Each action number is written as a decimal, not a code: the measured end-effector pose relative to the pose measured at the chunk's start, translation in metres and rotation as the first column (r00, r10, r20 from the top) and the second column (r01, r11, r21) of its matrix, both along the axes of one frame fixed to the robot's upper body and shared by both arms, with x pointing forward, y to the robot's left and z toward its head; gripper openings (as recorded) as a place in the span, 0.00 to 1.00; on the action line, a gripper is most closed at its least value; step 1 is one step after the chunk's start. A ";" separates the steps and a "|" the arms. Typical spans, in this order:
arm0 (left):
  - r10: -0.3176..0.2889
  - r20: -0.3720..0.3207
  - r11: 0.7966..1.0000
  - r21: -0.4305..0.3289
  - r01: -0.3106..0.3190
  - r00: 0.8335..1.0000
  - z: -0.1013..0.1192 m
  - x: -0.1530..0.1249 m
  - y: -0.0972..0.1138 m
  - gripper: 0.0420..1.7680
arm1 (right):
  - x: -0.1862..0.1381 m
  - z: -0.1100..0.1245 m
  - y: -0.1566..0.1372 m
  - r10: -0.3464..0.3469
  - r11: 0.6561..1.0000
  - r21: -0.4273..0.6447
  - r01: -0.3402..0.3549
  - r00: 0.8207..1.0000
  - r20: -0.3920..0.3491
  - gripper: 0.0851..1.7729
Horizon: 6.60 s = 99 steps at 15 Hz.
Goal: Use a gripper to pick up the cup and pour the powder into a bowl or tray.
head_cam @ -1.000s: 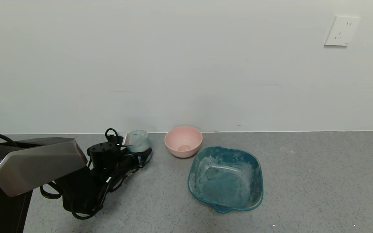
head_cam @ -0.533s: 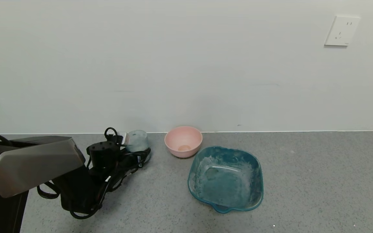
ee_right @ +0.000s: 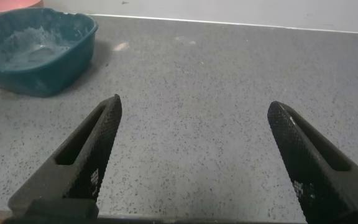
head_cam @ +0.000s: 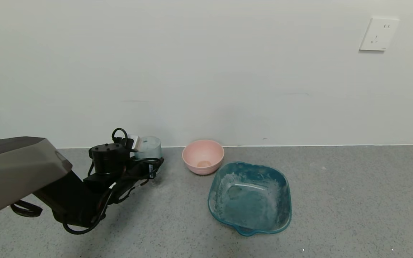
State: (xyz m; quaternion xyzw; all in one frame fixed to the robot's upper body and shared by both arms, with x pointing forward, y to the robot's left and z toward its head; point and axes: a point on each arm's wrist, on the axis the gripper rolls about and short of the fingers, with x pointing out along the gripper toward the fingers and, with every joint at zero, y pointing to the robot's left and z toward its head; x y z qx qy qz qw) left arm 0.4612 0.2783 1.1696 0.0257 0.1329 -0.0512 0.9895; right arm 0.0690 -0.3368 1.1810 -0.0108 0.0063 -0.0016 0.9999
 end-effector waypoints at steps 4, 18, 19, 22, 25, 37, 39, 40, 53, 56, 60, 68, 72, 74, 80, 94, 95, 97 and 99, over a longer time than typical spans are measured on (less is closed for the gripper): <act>0.000 0.003 0.996 0.093 0.000 1.000 0.029 -0.005 -0.007 0.71 | 0.000 0.000 0.000 0.000 1.000 0.000 0.000 1.000 0.000 0.96; -0.046 -0.048 0.905 0.421 0.062 0.998 0.101 -0.004 -0.063 0.71 | 0.000 0.000 0.000 0.000 1.000 0.000 0.000 1.000 0.000 0.96; -0.038 -0.066 0.890 0.452 0.064 0.997 0.104 -0.005 -0.068 0.71 | 0.000 0.000 0.000 0.000 1.000 0.000 0.000 1.000 0.000 0.96; -0.014 -0.061 0.852 0.522 0.044 0.998 0.115 -0.004 -0.080 0.71 | 0.000 0.000 0.000 0.000 1.000 0.000 0.000 1.000 0.000 0.96; -0.001 -0.073 0.817 0.575 0.043 0.997 0.117 -0.003 -0.094 0.71 | 0.000 0.000 0.000 0.000 1.000 0.000 0.000 1.000 0.000 0.96; -0.034 -0.113 0.650 0.752 0.109 0.993 0.106 0.000 -0.126 0.71 | 0.000 0.000 0.000 0.000 1.000 0.000 0.000 1.000 0.000 0.96; -0.054 -0.115 0.615 0.779 0.124 0.992 0.105 0.001 -0.130 0.71 | 0.000 0.000 0.000 0.000 1.000 0.000 0.000 1.000 0.000 0.96; -0.061 -0.115 0.599 0.790 0.129 0.991 0.106 0.002 -0.132 0.71 | 0.000 0.000 0.000 0.000 1.000 0.000 0.000 1.000 0.000 0.96; -0.106 -0.155 0.366 0.912 0.184 0.982 0.098 0.009 -0.143 0.71 | 0.000 0.000 0.000 0.000 1.000 0.001 0.000 1.000 0.000 0.96; -0.085 -0.154 0.326 0.929 0.174 0.984 0.098 0.015 -0.144 0.71 | 0.000 0.000 0.000 0.000 1.000 0.001 0.000 1.000 0.000 0.96; -0.063 -0.162 0.262 0.950 0.172 0.985 0.095 0.020 -0.144 0.71 | 0.000 0.000 0.000 0.000 1.000 0.000 0.000 1.000 0.000 0.96; -0.018 -0.175 0.144 0.974 0.176 0.984 0.096 0.021 -0.144 0.71 | 0.000 0.000 0.000 0.000 1.000 0.000 0.000 1.000 0.000 0.96; -0.006 -0.180 0.100 0.979 0.180 0.984 0.097 0.020 -0.146 0.71 | 0.000 0.000 0.000 0.000 1.000 0.000 0.000 1.000 0.000 0.96; 0.007 -0.180 0.084 0.980 0.179 0.984 0.095 0.019 -0.149 0.71 | 0.000 0.000 0.000 0.000 1.000 0.000 0.000 1.000 0.000 0.96; 0.005 -0.190 0.026 0.981 0.190 0.982 0.092 0.019 -0.159 0.71 | 0.000 0.000 0.000 0.000 1.000 0.000 0.000 1.000 0.000 0.96; 0.003 -0.211 -0.127 0.969 0.210 0.977 0.091 0.023 -0.166 0.71 | 0.000 0.000 0.000 0.000 1.000 0.001 0.000 1.000 0.000 0.96; 0.002 -0.210 -0.131 0.969 0.208 0.978 0.091 0.022 -0.168 0.70 | 0.000 0.000 0.000 0.000 1.000 0.001 0.000 1.000 0.000 0.96; 0.002 -0.213 -0.163 0.964 0.211 0.977 0.091 0.023 -0.170 0.71 | 0.000 0.000 0.000 0.000 1.000 0.000 0.000 1.000 0.000 0.96; 0.001 -0.218 -0.178 0.960 0.215 0.976 0.091 0.022 -0.171 0.70 | 0.000 0.000 0.000 0.000 1.000 0.000 0.000 1.000 0.000 0.96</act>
